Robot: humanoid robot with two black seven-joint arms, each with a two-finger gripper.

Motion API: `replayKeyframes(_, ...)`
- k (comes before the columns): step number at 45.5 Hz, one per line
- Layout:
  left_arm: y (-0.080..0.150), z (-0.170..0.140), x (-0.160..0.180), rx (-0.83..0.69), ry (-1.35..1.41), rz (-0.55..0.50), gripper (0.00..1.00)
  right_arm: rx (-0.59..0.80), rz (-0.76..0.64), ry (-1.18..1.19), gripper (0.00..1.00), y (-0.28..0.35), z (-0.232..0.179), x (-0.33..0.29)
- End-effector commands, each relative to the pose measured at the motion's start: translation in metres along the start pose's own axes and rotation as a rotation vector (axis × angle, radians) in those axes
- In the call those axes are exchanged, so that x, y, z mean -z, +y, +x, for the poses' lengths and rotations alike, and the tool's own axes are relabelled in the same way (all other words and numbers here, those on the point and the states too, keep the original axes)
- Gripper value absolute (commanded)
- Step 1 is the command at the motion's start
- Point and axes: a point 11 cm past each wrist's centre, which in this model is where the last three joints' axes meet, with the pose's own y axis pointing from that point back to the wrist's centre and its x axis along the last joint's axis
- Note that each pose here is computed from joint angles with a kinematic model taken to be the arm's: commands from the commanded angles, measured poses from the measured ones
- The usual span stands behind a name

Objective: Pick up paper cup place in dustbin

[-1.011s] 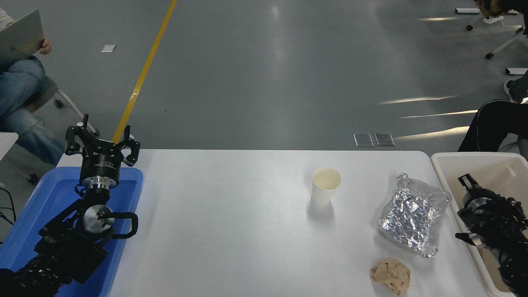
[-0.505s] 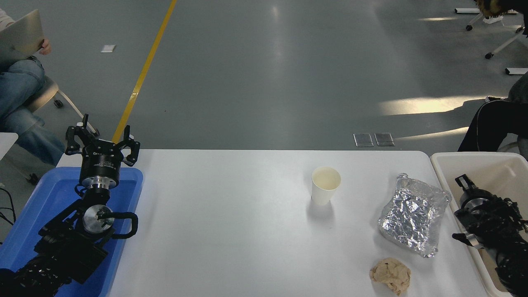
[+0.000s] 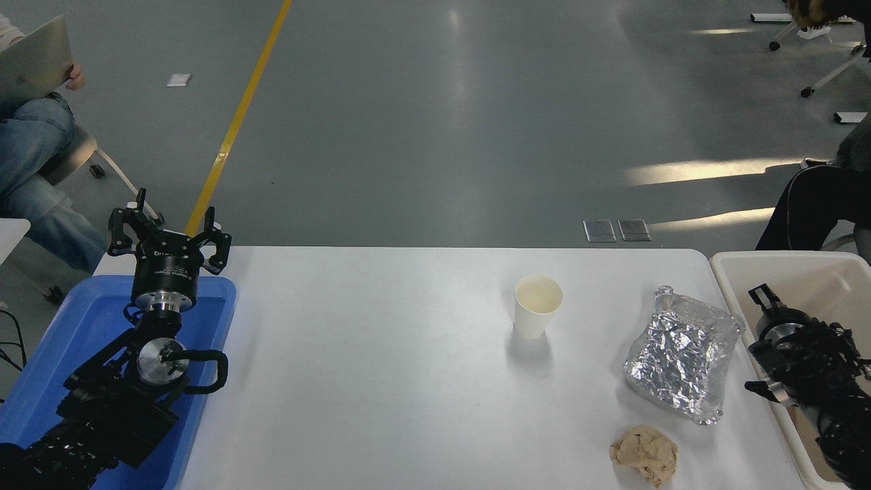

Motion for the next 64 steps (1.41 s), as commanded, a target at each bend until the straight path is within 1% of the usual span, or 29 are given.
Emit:
replayKeyframes(1,0.0,0.0,-0.001,0.0,-0.001,-0.002,0.99,-0.001,0.005,-0.006,1.0,0.0,0.002,0.004)
replayKeyframes(13,0.0,0.0,0.0,0.0,0.0,0.0,0.99,0.018,0.0,-0.027,1.0,-0.001,0.007,0.005)
replayKeyframes(19,0.0,0.0,0.0,0.0,0.0,0.0,0.99,0.088,-0.006,-0.062,1.0,0.001,0.026,0.007)
replayKeyframes(26,0.0,0.0,-0.001,0.0,-0.001,-0.002,0.99,0.16,-0.01,-0.114,1.0,0.017,0.061,0.007)
replayKeyframes(32,0.0,0.0,0.0,0.0,0.0,0.0,0.99,0.17,0.009,-0.135,1.0,0.028,0.093,0.013)
replayKeyframes(42,0.0,0.0,0.0,0.0,-0.001,0.001,0.99,0.181,0.098,0.056,1.0,0.058,0.137,0.025)
replayKeyframes(55,0.0,0.0,0.0,0.0,-0.002,0.0,0.99,0.286,0.248,0.157,1.0,0.114,0.183,0.067)
replayKeyframes(64,0.0,0.0,0.0,0.002,-0.002,0.0,0.99,0.251,0.319,0.294,1.0,0.14,0.215,0.119)
